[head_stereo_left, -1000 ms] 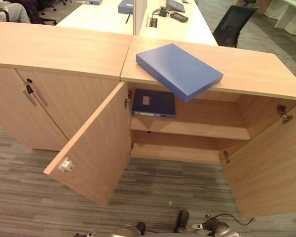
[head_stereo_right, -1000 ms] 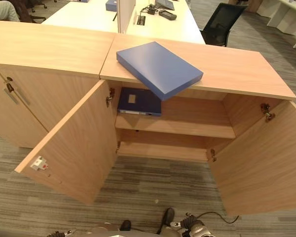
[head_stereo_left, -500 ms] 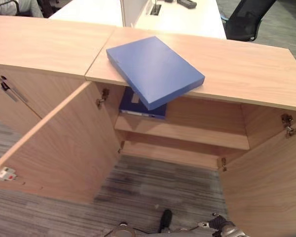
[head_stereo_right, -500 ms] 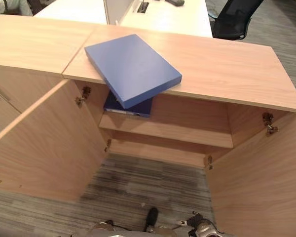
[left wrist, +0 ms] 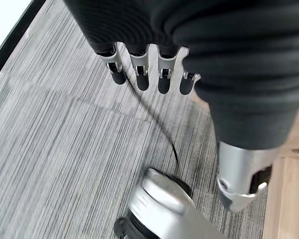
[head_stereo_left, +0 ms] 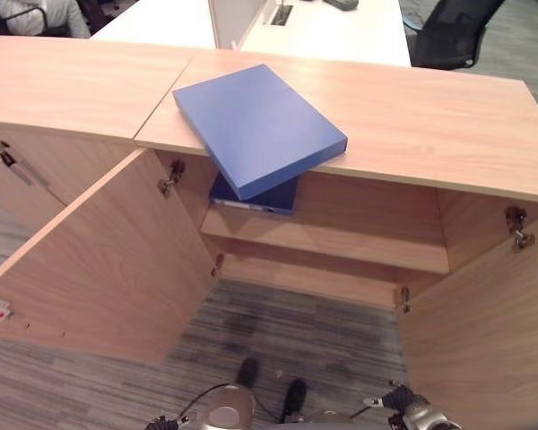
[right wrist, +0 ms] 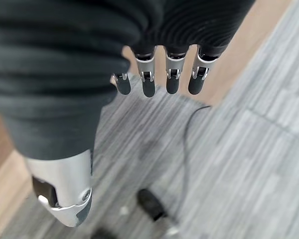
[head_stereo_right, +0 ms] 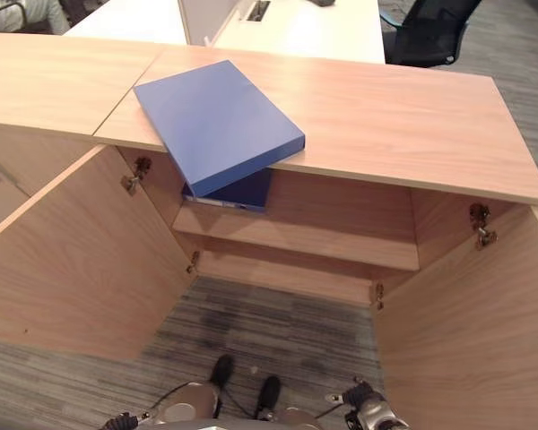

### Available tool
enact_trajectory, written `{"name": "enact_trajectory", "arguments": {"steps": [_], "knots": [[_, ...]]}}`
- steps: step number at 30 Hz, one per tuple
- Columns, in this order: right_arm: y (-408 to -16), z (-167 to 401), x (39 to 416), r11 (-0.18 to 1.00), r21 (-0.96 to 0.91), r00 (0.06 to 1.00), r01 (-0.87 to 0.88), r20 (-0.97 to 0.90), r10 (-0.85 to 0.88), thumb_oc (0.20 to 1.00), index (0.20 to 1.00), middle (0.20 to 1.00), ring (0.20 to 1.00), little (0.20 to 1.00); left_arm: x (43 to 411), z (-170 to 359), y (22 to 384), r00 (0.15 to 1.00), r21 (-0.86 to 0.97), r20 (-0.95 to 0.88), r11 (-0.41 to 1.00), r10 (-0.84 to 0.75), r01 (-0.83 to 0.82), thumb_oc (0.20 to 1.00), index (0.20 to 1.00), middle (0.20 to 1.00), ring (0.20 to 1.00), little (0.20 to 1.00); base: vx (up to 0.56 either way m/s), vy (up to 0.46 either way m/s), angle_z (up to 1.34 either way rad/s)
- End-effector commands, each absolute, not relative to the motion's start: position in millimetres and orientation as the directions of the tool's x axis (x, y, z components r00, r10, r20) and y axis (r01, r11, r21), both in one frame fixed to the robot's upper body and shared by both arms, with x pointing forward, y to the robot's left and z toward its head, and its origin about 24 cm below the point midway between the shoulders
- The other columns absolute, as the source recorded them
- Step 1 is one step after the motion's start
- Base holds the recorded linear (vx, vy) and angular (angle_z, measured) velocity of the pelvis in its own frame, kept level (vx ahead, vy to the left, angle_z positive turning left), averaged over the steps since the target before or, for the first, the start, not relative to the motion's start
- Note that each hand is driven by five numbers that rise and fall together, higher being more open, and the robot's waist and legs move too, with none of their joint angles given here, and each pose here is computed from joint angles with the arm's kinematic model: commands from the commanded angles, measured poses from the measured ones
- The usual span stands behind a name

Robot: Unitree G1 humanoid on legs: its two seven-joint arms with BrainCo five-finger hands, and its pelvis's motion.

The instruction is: Put the empty folder in the office cabinet

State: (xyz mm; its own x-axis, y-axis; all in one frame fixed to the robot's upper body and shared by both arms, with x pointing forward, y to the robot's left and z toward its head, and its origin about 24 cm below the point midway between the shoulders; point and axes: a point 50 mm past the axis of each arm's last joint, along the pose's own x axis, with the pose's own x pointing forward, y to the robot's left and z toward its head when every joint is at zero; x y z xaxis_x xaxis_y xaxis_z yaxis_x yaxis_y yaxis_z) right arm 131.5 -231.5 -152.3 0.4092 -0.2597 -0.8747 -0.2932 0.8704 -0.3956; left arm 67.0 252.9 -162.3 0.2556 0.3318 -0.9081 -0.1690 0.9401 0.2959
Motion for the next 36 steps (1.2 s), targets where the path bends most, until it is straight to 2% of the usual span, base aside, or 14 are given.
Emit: {"name": "enact_trajectory", "arguments": {"steps": [1,3,9,10,11,13,14,16,17,19,23,26,36], "knots": [[-240,-155,116,0.872,-0.396,0.371,-0.287,-0.886,-0.279,1.000,1.000,1.000,1.000,1.000,64,-160,262,0.253,0.328,-0.906,0.941,0.339,-0.086,1.000,1.000,1.000,1.000,1.000,0.07,0.056,-0.29],[-239,-155,116,0.872,-0.390,0.371,-0.296,-0.888,-0.271,1.000,1.000,1.000,1.000,1.000,66,-161,257,0.262,0.293,-0.916,0.952,0.305,-0.083,1.000,1.000,1.000,1.000,1.000,0.10,0.086,-0.03],[-236,-157,114,0.861,-0.373,0.349,-0.347,-0.903,-0.250,1.000,1.000,1.000,1.000,1.000,97,-158,243,0.380,0.196,-0.900,0.977,0.212,-0.083,1.000,1.000,1.000,1.000,1.000,0.06,0.076,-0.16],[-236,-157,113,0.858,-0.373,0.347,-0.353,-0.904,-0.250,1.000,1.000,1.000,1.000,1.000,106,-155,240,0.416,0.176,-0.887,0.980,0.199,-0.093,1.000,1.000,1.000,1.000,1.000,0.08,0.117,0.03],[-237,-158,111,0.857,-0.372,0.338,-0.357,-0.907,-0.252,1.000,1.000,1.000,1.000,1.000,127,-147,235,0.511,0.123,-0.843,0.985,0.167,-0.118,1.000,1.000,1.000,1.000,1.000,0.07,0.119,0.01],[-240,-158,108,0.856,-0.376,0.325,-0.354,-0.908,-0.265,1.000,1.000,1.000,1.000,1.000,151,-133,228,0.624,0.067,-0.770,0.990,0.131,-0.125,1.000,1.000,1.000,1.000,1.000,0.05,0.089,-0.01],[-239,-158,108,0.856,-0.376,0.324,-0.354,-0.908,-0.265,1.000,1.000,1.000,1.000,1.000,151,-133,228,0.624,0.067,-0.771,0.990,0.131,-0.125,1.000,1.000,1.000,1.000,1.000,0.03,0.083,0.00],[-242,-159,102,0.864,-0.378,0.304,-0.331,-0.910,-0.282,1.000,1.000,1.000,1.000,1.000,186,-89,225,0.817,-0.001,-0.569,0.994,0.087,-0.107,1.000,1.000,1.000,1.000,1.000,0.04,0.098,-0.01],[-242,-159,102,0.864,-0.378,0.304,-0.332,-0.910,-0.281,1.000,1.000,1.000,1.000,1.000,186,-89,225,0.817,-0.001,-0.570,0.994,0.088,-0.107,1.000,1.000,1.000,1.000,1.000,0.02,0.068,0.00],[-243,-159,100,0.866,-0.386,0.298,-0.319,-0.908,-0.295,1.000,1.000,1.000,1.000,1.000,198,-62,227,0.886,0.038,-0.458,0.998,0.070,-0.059,1.000,1.000,1.000,1.000,1.000,0.01,0.051,0.03],[-239,-162,94,0.871,-0.380,0.278,-0.312,-0.913,-0.299,1.000,1.000,1.000,1.000,1.000,205,-22,233,0.955,0.114,-0.292,0.993,0.056,-0.023,1.000,1.000,1.000,1.000,1.000,0.01,0.035,-0.05],[-233,-164,87,0.879,-0.365,0.265,-0.308,-0.920,-0.290,1.000,1.000,1.000,1.000,1.000,206,1,238,0.977,0.157,-0.175,0.983,0.121,-0.094,1.000,1.000,1.000,1.000,1.000,0.01,0.010,0.01],[-218,-170,70,0.909,-0.326,0.235,-0.261,-0.934,-0.268,1.000,1.000,1.000,1.000,1.000,192,42,262,0.940,0.282,0.053,0.898,0.337,-0.338,1.000,1.000,1.000,1.000,1.000,0.00,0.000,0.00]]}}
